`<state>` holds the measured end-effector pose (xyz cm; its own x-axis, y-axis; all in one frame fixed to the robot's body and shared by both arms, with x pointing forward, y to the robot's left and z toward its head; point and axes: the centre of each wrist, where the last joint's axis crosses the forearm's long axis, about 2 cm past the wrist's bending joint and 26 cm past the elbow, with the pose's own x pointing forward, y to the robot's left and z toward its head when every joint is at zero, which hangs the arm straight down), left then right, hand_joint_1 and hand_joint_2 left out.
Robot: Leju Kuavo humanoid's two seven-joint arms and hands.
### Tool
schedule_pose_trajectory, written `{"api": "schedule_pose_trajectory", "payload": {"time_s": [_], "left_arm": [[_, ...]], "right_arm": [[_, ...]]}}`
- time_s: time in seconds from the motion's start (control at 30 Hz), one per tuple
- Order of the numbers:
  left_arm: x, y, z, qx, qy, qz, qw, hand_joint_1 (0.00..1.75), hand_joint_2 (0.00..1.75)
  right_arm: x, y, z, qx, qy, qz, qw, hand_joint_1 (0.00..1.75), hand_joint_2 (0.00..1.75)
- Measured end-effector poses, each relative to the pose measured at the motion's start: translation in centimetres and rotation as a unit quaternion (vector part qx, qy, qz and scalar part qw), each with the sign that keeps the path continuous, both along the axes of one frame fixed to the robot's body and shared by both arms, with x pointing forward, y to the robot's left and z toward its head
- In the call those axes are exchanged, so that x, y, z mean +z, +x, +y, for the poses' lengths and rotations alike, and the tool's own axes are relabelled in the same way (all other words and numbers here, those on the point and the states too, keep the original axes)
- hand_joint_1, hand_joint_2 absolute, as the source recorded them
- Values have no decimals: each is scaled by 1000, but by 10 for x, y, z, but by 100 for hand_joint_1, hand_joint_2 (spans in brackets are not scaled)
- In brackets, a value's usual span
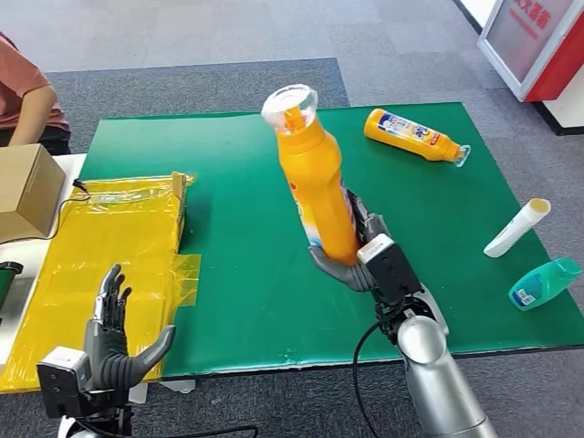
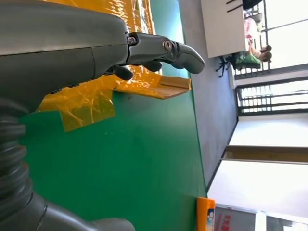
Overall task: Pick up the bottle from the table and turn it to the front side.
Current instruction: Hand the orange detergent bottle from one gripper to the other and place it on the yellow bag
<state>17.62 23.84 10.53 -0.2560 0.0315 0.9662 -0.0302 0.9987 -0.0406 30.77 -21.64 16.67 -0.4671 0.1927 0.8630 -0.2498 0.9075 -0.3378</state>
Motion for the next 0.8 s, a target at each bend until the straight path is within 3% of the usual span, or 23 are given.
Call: {"api": "schedule_pose_trajectory", "payload": {"time_s": [0.33, 0.67, 0.8], "left_arm": [[4, 7, -7, -16, 8, -18, 1000, 0, 175], [6, 10, -12, -37, 2, -25, 999, 0, 175], [6, 12, -17, -88, -106, -14, 990, 0, 175]], "right_arm": [[7, -9, 2, 106, 198, -1, 974, 175, 175], [7, -12, 6, 112, 224, -3, 968, 175, 175], [7, -11, 10, 107, 227, -2, 968, 175, 175]]}}
